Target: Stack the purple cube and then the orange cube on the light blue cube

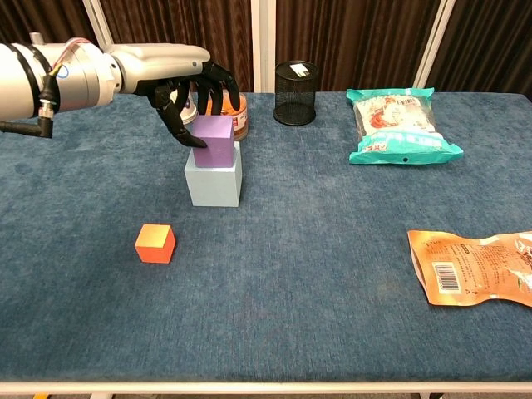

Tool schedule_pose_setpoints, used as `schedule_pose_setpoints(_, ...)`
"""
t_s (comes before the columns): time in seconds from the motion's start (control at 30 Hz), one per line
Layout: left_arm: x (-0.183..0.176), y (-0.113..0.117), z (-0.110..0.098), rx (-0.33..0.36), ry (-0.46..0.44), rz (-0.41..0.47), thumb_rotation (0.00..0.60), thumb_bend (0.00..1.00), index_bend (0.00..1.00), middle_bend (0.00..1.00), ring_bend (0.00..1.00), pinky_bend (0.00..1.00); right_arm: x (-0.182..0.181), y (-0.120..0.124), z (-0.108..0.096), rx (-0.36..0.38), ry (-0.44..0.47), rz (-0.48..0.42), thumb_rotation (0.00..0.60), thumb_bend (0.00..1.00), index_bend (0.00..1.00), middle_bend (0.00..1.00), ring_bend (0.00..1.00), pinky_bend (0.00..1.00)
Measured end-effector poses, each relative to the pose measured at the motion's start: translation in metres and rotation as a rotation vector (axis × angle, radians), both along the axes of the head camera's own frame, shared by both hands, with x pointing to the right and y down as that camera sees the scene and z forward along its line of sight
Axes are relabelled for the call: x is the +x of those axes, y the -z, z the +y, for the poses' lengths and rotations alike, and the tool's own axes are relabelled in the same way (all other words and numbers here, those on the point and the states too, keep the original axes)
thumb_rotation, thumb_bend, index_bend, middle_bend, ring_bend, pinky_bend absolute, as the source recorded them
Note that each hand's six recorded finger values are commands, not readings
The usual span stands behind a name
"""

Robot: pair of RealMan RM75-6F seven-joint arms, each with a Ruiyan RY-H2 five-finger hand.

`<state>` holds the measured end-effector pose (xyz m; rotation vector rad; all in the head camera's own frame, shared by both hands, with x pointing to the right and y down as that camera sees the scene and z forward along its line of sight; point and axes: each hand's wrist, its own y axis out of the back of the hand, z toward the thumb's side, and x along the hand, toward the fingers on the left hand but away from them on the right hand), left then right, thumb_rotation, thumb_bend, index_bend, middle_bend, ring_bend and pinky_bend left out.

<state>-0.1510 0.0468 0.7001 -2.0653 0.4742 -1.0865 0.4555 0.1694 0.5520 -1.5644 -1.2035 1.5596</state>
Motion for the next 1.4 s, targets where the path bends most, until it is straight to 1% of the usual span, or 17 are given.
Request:
schedule_pose_setpoints(0.1, 0.001, -0.001, 0.002, -0.011, 0.000, 0.006, 0.600, 0.31, 0.36, 0.56, 0.42, 0.55, 0.000, 0.000, 0.000, 0.000, -0.001, -0.002, 0.600, 0.10, 0.00, 0.00, 0.00, 0.00)
schedule_pose_setpoints(0.2, 0.001, 0.000, 0.003, -0.018, 0.004, 0.018, 0.600, 0.29, 0.31, 0.49, 0.39, 0.52, 0.000, 0.000, 0.000, -0.005, -0.002, -0.013, 0.600, 0.12, 0.00, 0.00, 0.00, 0.00)
schedule_pose_setpoints(0.3, 0.001, 0.001, 0.002, -0.021, 0.011, 0.030, 0.600, 0.23, 0.25, 0.41, 0.34, 0.47, -0.001, 0.001, 0.000, -0.002, 0.002, -0.017, 0.600, 0.12, 0.00, 0.00, 0.00, 0.00)
schedule_pose_setpoints(0.37, 0.000, 0.002, 0.001, -0.023, 0.017, 0.037, 0.600, 0.17, 0.21, 0.35, 0.30, 0.43, -0.001, 0.002, 0.000, 0.001, 0.003, -0.020, 0.600, 0.12, 0.00, 0.00, 0.00, 0.00)
schedule_pose_setpoints(0.47, -0.003, 0.005, -0.002, -0.026, 0.035, 0.051, 0.600, 0.11, 0.20, 0.30, 0.26, 0.39, -0.001, 0.001, 0.000, -0.002, 0.005, -0.022, 0.600, 0.12, 0.00, 0.00, 0.00, 0.00)
schedule_pose_setpoints(0.57, -0.009, 0.009, -0.007, -0.021, 0.062, 0.063, 0.600, 0.10, 0.20, 0.29, 0.25, 0.38, -0.002, 0.001, 0.001, -0.004, 0.010, -0.026, 0.600, 0.12, 0.00, 0.00, 0.00, 0.00)
schedule_pose_setpoints(0.7, -0.021, 0.017, -0.010, -0.009, 0.080, 0.057, 0.600, 0.10, 0.20, 0.29, 0.25, 0.38, -0.002, 0.001, 0.001, -0.008, 0.013, -0.030, 0.600, 0.12, 0.00, 0.00, 0.00, 0.00)
schedule_pose_setpoints(0.8, -0.037, 0.026, -0.011, 0.015, 0.093, 0.040, 0.600, 0.10, 0.19, 0.29, 0.25, 0.38, -0.002, 0.001, 0.001, -0.012, 0.013, -0.030, 0.600, 0.12, 0.00, 0.00, 0.00, 0.00)
schedule_pose_setpoints(0.9, -0.063, 0.037, -0.010, 0.048, 0.134, 0.012, 0.600, 0.10, 0.19, 0.31, 0.25, 0.39, -0.002, 0.001, 0.001, -0.014, 0.015, -0.036, 0.600, 0.12, 0.00, 0.00, 0.00, 0.00)
schedule_pose_setpoints(1.0, -0.102, 0.044, -0.003, 0.066, 0.207, -0.030, 0.600, 0.10, 0.20, 0.34, 0.28, 0.41, -0.002, 0.001, 0.001, -0.020, 0.017, -0.044, 0.600, 0.12, 0.00, 0.00, 0.00, 0.00)
schedule_pose_setpoints(1.1, -0.141, 0.048, 0.014, 0.062, 0.281, -0.080, 0.600, 0.10, 0.21, 0.38, 0.30, 0.43, -0.003, -0.001, 0.002, -0.029, 0.023, -0.044, 0.600, 0.12, 0.00, 0.00, 0.00, 0.00)
schedule_pose_setpoints(1.17, -0.164, 0.049, 0.031, 0.053, 0.317, -0.109, 0.600, 0.10, 0.23, 0.41, 0.32, 0.45, -0.004, -0.002, 0.003, -0.036, 0.030, -0.044, 0.600, 0.12, 0.00, 0.00, 0.00, 0.00)
schedule_pose_setpoints(1.27, -0.177, 0.048, 0.051, 0.039, 0.328, -0.121, 0.600, 0.10, 0.24, 0.49, 0.37, 0.49, -0.006, -0.004, 0.004, -0.045, 0.037, -0.045, 0.600, 0.12, 0.00, 0.00, 0.00, 0.00)
schedule_pose_setpoints(1.4, -0.177, 0.045, 0.073, 0.005, 0.305, -0.105, 0.600, 0.10, 0.27, 0.51, 0.38, 0.51, -0.004, -0.005, 0.004, -0.051, 0.029, -0.046, 0.600, 0.12, 0.00, 0.00, 0.00, 0.00)
